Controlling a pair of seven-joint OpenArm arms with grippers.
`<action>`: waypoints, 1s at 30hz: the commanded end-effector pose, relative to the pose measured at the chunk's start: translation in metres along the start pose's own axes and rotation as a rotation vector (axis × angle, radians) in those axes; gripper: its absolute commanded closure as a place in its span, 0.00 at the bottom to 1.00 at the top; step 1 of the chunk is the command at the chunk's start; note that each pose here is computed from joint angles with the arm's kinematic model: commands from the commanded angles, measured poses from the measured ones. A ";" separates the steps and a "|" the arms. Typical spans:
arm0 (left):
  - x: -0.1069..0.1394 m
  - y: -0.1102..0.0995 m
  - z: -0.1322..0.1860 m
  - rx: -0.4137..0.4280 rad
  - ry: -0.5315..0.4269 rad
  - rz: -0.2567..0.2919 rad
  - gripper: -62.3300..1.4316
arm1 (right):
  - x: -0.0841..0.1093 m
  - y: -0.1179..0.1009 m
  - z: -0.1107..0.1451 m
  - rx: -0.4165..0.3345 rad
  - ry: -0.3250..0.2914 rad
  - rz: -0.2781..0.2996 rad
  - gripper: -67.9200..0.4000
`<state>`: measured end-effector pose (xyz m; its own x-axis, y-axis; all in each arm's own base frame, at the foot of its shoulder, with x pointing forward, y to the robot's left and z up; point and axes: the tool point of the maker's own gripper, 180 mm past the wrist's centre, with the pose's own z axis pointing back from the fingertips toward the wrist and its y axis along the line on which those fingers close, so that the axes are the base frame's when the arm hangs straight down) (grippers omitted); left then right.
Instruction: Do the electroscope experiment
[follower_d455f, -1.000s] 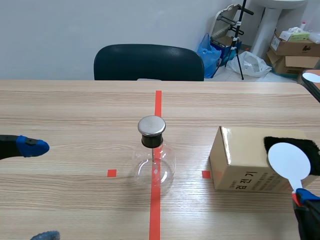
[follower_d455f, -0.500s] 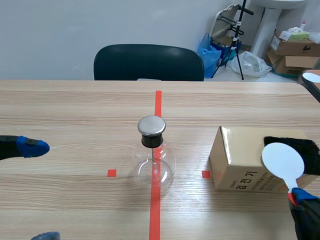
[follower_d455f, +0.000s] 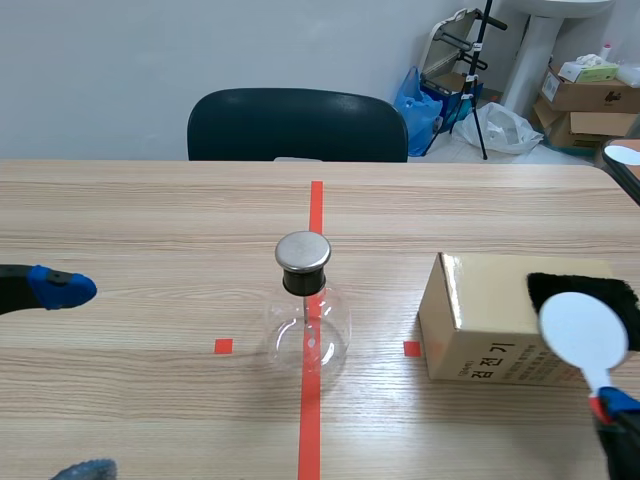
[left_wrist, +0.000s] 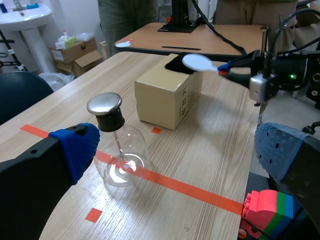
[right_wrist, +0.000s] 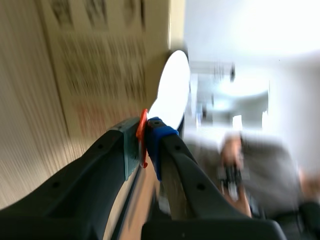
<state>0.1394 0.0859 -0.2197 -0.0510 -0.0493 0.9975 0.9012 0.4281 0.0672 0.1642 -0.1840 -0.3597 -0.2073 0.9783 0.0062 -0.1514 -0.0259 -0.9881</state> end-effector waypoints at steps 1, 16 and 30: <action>0.004 0.001 -0.001 0.005 -0.020 0.000 0.00 | -0.030 -0.017 -0.002 -0.081 0.172 0.009 0.98; 0.003 0.001 -0.001 0.006 -0.012 -0.001 0.00 | -0.026 -0.015 0.001 -0.069 0.149 0.010 0.98; 0.003 0.001 -0.001 0.004 -0.011 -0.002 0.00 | 0.003 -0.011 0.001 -0.051 -0.004 0.022 0.98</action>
<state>0.1392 0.0859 -0.2228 -0.0447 -0.0652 0.9969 0.9019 0.4265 0.0683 0.1572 -0.1703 -0.3609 -0.2803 0.9598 0.0174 -0.1599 -0.0288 -0.9867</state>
